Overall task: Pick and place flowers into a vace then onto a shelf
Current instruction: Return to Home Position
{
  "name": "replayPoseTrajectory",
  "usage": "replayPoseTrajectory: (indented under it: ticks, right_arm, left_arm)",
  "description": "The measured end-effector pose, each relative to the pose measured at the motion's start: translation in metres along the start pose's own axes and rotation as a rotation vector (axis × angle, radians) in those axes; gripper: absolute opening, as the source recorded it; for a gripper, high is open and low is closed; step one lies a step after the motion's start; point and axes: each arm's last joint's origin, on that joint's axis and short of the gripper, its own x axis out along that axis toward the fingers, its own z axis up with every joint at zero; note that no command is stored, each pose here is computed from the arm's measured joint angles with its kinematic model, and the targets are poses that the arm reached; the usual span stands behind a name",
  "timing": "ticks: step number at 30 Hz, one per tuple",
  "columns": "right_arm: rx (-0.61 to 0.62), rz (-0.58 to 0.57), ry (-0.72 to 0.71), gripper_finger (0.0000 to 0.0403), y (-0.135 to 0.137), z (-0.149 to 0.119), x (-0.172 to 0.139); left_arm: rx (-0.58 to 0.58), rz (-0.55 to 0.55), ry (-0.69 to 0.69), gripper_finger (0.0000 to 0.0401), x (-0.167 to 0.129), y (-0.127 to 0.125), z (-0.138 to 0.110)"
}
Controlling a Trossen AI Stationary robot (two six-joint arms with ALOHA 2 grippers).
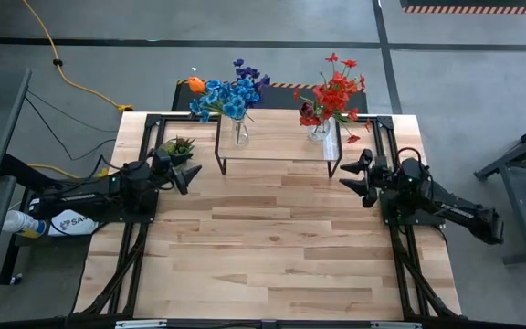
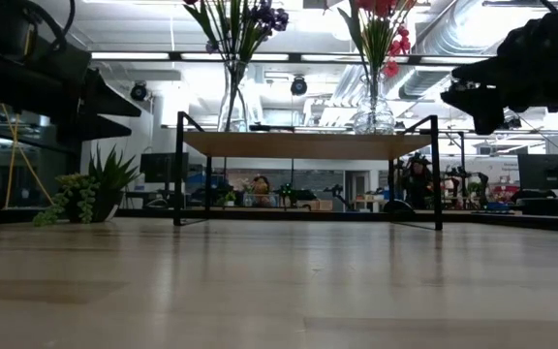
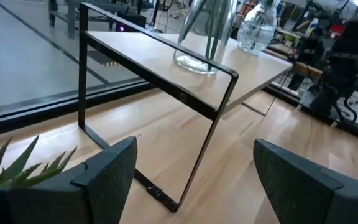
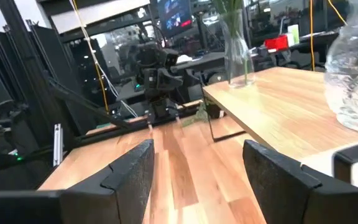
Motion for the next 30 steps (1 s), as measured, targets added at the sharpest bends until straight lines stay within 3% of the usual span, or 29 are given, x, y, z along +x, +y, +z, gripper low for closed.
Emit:
replayPoseTrajectory:
  ticks: [7, 15, 19, 30]
  right_arm:
    - [-0.047, 0.005, -0.006, 0.0236, 0.013, -0.005, 0.003]
    - [-0.073, -0.095, 0.008, 0.0236, 0.019, -0.01, 0.003]
    - [-0.088, -0.113, 0.007, 0.0236, 0.019, -0.01, 0.003]
    - [-0.117, -0.099, 0.023, 0.0236, 0.02, -0.012, 0.003]
  left_arm:
    - [0.026, -0.03, 0.012, 0.0353, 0.0, -0.001, -0.001]
    - [0.033, -0.042, -0.028, 0.0353, 0.001, -0.001, 0.0]
    - [0.049, -0.029, -0.093, 0.0353, 0.004, -0.001, -0.002]
    - [0.089, 0.081, 0.0, 0.0353, 0.013, 0.001, -0.012]
